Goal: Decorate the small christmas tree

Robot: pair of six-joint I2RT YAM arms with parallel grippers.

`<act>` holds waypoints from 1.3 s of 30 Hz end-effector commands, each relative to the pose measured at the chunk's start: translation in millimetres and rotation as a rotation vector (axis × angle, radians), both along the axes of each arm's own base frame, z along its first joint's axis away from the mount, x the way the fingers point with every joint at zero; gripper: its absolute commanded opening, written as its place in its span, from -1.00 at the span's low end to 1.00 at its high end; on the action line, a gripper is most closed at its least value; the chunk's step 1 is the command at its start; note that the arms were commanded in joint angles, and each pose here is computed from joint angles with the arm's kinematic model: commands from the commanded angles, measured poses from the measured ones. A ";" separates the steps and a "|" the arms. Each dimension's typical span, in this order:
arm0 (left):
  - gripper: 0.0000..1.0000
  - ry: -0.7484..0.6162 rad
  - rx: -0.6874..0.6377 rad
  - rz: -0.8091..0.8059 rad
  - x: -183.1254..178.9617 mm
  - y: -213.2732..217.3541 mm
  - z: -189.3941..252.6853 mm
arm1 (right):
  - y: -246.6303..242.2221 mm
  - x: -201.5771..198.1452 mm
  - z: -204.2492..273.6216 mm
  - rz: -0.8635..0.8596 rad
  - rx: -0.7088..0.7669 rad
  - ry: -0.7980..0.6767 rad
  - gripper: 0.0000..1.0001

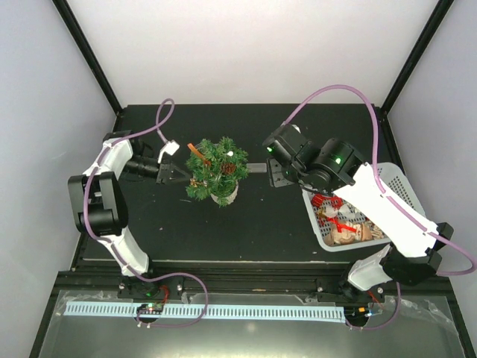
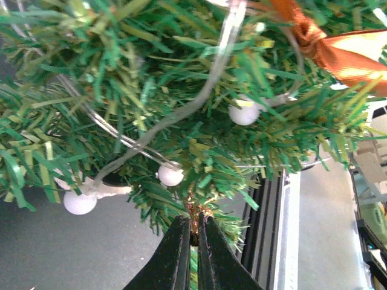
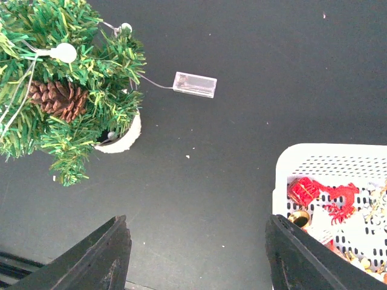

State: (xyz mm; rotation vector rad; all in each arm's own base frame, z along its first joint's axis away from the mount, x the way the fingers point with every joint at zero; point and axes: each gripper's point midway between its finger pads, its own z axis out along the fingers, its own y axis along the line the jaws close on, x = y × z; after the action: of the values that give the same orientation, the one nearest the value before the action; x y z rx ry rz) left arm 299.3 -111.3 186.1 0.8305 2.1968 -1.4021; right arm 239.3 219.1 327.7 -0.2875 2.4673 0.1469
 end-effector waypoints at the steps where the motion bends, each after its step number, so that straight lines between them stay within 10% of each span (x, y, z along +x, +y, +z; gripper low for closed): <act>1: -0.90 -0.037 -0.037 0.010 16.8 -2.4 0.5 | -2.6 1.6 2.4 -0.026 0.022 -0.015 0.25; 26: -0.46 -0.006 -0.058 -0.012 21.9 -22.9 -12.5 | -2.6 0.0 -4.0 -0.030 0.017 0.003 0.25; 39: 0.22 -0.060 -0.029 0.043 31.2 -16.3 -0.8 | -4.7 -0.5 -4.8 -0.029 0.011 0.000 0.25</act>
State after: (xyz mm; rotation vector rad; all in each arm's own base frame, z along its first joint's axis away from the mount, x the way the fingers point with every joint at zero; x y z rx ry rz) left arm 324.2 -130.4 170.2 0.7951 2.1835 -1.4157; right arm 238.7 218.6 316.3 -0.2841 2.4908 0.1251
